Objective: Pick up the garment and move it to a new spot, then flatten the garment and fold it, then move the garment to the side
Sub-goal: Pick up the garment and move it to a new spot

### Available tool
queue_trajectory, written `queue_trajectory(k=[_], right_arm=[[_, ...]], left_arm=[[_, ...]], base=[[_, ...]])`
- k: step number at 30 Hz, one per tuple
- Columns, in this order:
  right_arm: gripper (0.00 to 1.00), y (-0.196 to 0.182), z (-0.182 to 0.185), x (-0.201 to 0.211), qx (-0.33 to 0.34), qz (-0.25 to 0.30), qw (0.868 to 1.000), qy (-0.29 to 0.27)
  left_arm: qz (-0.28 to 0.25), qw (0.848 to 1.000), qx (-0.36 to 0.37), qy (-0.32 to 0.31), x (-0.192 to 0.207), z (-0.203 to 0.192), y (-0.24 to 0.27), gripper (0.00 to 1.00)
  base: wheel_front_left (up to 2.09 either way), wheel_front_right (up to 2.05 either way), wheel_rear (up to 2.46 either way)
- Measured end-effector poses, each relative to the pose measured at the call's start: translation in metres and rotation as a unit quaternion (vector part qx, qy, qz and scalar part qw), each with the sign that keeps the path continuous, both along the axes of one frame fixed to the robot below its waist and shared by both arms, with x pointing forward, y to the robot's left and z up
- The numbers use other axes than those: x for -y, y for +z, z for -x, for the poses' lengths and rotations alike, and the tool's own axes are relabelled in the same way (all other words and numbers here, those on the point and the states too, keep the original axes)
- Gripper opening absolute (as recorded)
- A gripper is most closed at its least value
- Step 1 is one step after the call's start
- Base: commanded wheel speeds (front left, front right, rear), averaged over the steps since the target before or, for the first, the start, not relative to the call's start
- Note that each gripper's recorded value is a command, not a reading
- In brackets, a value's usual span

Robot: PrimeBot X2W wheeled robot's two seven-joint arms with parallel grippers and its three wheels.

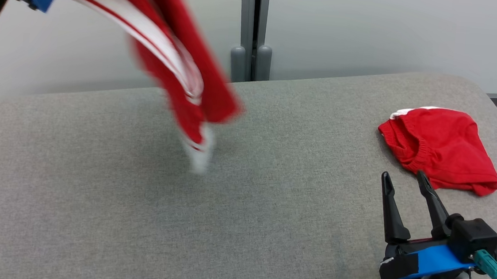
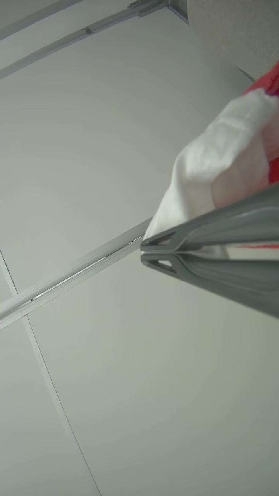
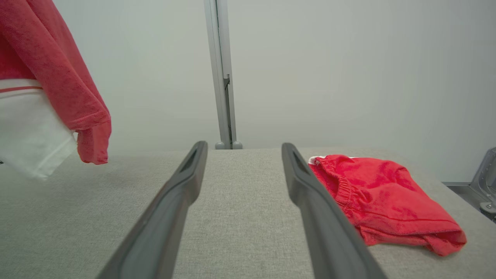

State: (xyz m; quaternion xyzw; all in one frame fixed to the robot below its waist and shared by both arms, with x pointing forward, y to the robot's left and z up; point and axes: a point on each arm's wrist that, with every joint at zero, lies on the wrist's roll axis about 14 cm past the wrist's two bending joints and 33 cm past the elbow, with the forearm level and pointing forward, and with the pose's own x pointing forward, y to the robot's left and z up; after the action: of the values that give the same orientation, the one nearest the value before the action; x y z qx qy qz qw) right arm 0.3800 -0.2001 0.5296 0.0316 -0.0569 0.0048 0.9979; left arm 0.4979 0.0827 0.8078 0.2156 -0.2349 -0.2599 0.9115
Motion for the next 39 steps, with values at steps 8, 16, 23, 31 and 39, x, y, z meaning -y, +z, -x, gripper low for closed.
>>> queue_trajectory(k=[8, 16, 23, 31, 39], right_arm=[[1.0, -0.014, -0.001, 0.009, -0.016, -0.005, 1.0, -0.014], [1.0, -0.035, -0.014, 0.009, -0.042, -0.008, 0.999, -0.014], [1.0, -0.053, -0.023, 0.008, -0.066, -0.005, 0.998, -0.011], [1.0, -0.055, -0.031, 0.0, -0.066, 0.0, 0.998, 0.002], [1.0, -0.034, -0.028, -0.013, -0.037, 0.005, 0.999, 0.02]], left_arm=[[0.029, 0.99, -0.139, -0.026, 0.017, -0.009, -0.103, 0.0], [0.055, 0.91, -0.399, 0.096, -0.039, -0.008, -0.325, 0.0], [0.063, 0.872, -0.46, 0.156, -0.062, -0.007, -0.395, 1.0], [0.085, 0.881, -0.438, 0.154, -0.065, -0.008, -0.393, 1.0], [0.139, 0.912, -0.364, 0.127, -0.063, 0.009, -0.348, 1.0]], base=[[0.0, 0.0, 0.0], [0.0, 0.0, 0.0], [0.0, 0.0, 0.0], [0.0, 0.0, 0.0], [0.0, 0.0, 0.0]])
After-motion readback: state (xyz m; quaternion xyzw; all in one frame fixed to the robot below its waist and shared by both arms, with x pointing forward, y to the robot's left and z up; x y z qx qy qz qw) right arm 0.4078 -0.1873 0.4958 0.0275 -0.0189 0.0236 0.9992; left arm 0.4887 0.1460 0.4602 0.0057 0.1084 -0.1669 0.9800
